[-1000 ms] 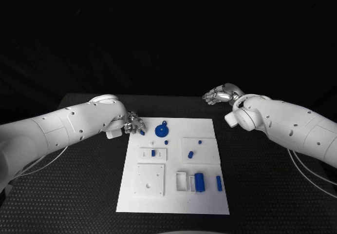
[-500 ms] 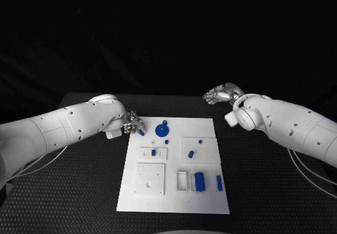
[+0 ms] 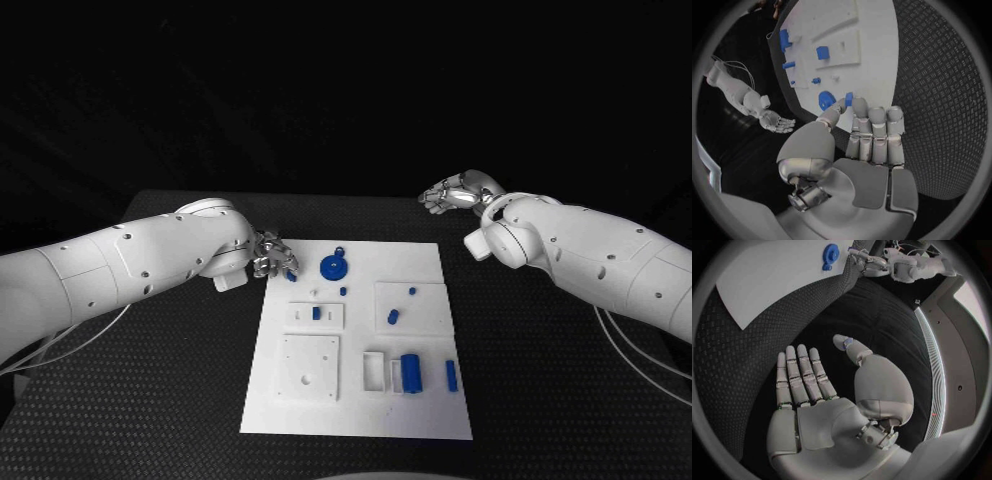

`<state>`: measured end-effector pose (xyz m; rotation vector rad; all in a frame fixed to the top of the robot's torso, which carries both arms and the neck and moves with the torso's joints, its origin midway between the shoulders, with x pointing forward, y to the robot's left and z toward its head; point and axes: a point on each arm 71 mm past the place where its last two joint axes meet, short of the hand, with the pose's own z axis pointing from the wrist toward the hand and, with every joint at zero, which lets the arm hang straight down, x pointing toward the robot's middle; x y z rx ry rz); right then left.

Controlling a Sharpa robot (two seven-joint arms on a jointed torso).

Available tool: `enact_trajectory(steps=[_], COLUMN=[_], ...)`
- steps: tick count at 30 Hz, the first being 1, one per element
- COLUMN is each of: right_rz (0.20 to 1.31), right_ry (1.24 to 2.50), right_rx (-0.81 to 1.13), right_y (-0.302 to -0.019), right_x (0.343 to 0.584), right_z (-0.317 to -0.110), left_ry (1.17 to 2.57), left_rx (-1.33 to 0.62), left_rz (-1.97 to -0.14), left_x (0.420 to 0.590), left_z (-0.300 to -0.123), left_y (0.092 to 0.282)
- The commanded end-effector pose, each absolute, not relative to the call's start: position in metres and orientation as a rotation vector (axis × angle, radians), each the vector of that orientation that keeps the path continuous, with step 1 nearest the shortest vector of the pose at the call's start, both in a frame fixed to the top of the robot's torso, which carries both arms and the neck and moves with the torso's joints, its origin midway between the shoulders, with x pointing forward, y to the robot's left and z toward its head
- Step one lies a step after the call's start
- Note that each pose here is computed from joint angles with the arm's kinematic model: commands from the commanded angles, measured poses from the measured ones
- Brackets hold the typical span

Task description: Assemble the parts on the task board

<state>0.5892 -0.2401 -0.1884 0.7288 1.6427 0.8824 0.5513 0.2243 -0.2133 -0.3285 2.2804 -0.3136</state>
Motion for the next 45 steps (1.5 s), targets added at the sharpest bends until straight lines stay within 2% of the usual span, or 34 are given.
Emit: enact_trajectory(steps=[1, 14, 23, 45], right_rz=[0.897, 0.898, 0.898, 0.919], right_ry=[1.64, 1.639, 1.642, 1.647], right_rx=[0.724, 0.726, 0.726, 0.757], right_y=[-0.24, -0.243, -0.244, -0.242], right_x=[0.589, 0.587, 0.587, 0.586], right_z=[-0.188, -0.187, -0.187, -0.188], left_ry=[2.23, 2.223, 2.226, 2.257], left_rx=[-0.381, -0.324, -0.216, -0.172], left_rz=[-0.352, -0.406, -0.368, -0.349], left_x=[0.546, 0.512, 0.497, 0.488], left_z=[-0.21, -0.209, -0.218, -0.229], left_y=[0.223, 0.216, 0.211, 0.21])
